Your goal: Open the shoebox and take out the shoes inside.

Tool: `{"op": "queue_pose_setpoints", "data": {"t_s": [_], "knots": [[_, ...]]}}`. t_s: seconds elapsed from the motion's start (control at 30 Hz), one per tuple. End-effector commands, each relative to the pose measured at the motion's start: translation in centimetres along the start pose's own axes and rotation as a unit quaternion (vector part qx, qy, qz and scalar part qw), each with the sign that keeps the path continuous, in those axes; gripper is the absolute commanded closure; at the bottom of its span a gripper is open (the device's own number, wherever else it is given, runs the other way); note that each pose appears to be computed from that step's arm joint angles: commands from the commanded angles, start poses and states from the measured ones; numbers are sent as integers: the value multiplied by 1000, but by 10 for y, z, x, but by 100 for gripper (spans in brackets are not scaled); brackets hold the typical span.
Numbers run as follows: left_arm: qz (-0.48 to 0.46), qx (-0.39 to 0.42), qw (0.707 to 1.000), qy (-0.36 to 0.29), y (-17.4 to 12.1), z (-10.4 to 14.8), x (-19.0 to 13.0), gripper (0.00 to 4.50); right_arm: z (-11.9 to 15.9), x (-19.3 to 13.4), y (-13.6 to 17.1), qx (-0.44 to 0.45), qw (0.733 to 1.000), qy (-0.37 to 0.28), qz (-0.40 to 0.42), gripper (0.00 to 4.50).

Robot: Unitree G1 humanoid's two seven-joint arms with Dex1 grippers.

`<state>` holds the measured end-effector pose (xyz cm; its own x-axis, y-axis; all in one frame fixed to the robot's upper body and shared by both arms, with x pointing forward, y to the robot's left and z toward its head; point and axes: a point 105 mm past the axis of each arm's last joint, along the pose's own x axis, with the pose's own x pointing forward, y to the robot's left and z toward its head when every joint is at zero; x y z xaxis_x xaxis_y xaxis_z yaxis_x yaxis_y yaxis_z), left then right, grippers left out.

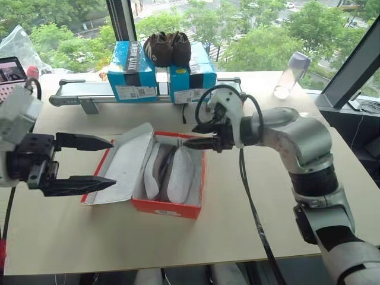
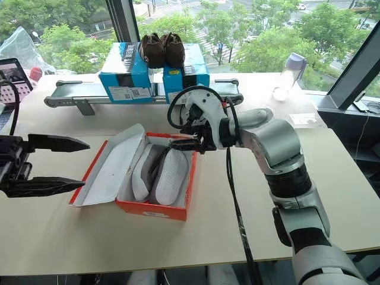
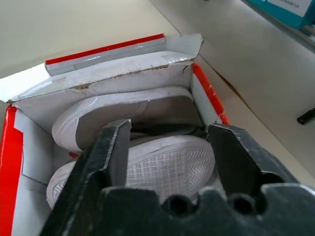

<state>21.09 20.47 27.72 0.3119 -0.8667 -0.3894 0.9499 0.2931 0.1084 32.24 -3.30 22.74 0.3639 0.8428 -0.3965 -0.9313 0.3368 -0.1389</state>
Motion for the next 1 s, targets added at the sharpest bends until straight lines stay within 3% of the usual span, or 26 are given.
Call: {"op": "queue_pose_setpoints", "data": {"t_s": [0.03,0.3,0.57,0.73,0.8,0.9,1.0], "knots": [[8,30,999,14,8,2,-4,0,-4,8,9,-49,999,16,5,2],[15,34,999,19,10,2,-7,0,-8,44,20,-42,998,7,43,2],[25,33,999,20,7,1,-9,0,6,44,15,-183,979,15,92,2],[28,31,999,18,3,2,-6,0,20,43,4,-216,970,15,113,2],[29,32,999,18,2,3,-4,0,24,41,8,-291,946,7,140,2],[32,32,999,18,1,5,-3,0,20,37,22,-403,891,16,210,2],[33,32,999,15,2,7,0,0,10,40,22,-454,854,52,250,2]]}}
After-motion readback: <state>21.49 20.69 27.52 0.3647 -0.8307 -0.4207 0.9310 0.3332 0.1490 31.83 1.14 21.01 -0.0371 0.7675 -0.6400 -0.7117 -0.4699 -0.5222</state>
